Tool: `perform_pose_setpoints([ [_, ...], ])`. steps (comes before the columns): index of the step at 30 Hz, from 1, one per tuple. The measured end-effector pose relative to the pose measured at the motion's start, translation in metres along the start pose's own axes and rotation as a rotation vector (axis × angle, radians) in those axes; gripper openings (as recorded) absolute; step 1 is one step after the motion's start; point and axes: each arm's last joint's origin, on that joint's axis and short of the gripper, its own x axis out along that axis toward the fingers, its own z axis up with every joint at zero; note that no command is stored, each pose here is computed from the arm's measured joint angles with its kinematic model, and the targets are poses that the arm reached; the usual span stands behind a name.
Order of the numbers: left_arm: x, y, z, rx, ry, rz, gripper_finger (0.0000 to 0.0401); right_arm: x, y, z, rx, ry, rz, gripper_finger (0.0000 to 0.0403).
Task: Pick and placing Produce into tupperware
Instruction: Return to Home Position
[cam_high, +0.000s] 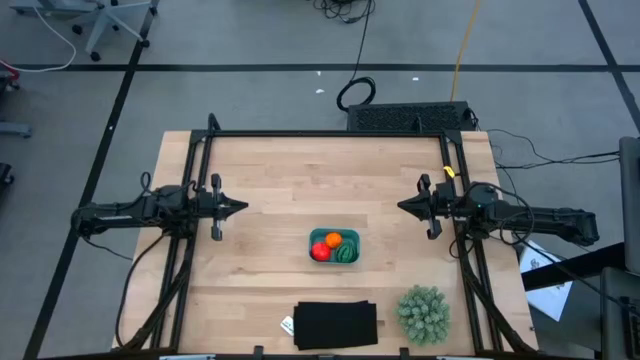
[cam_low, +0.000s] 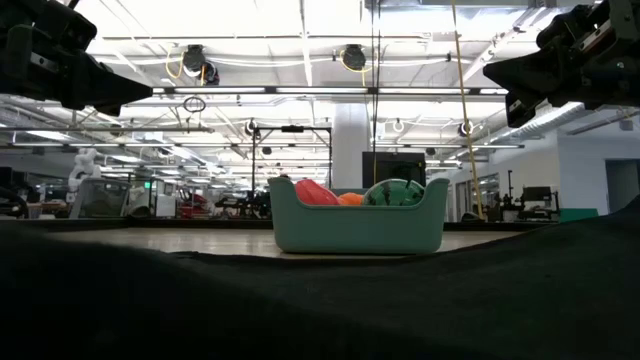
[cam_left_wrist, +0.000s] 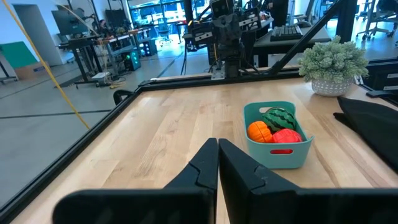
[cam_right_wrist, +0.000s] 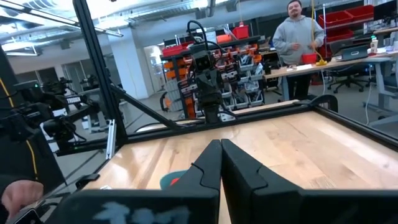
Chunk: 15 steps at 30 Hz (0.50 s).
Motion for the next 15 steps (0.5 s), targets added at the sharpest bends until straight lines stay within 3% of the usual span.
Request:
perform_pose_setpoints([
  [15,0.0,0.0,0.0,0.0,0.0,0.0,0.0017,0.0,-0.0003,-0.0014,0.003,0.014,-0.003,0.0],
])
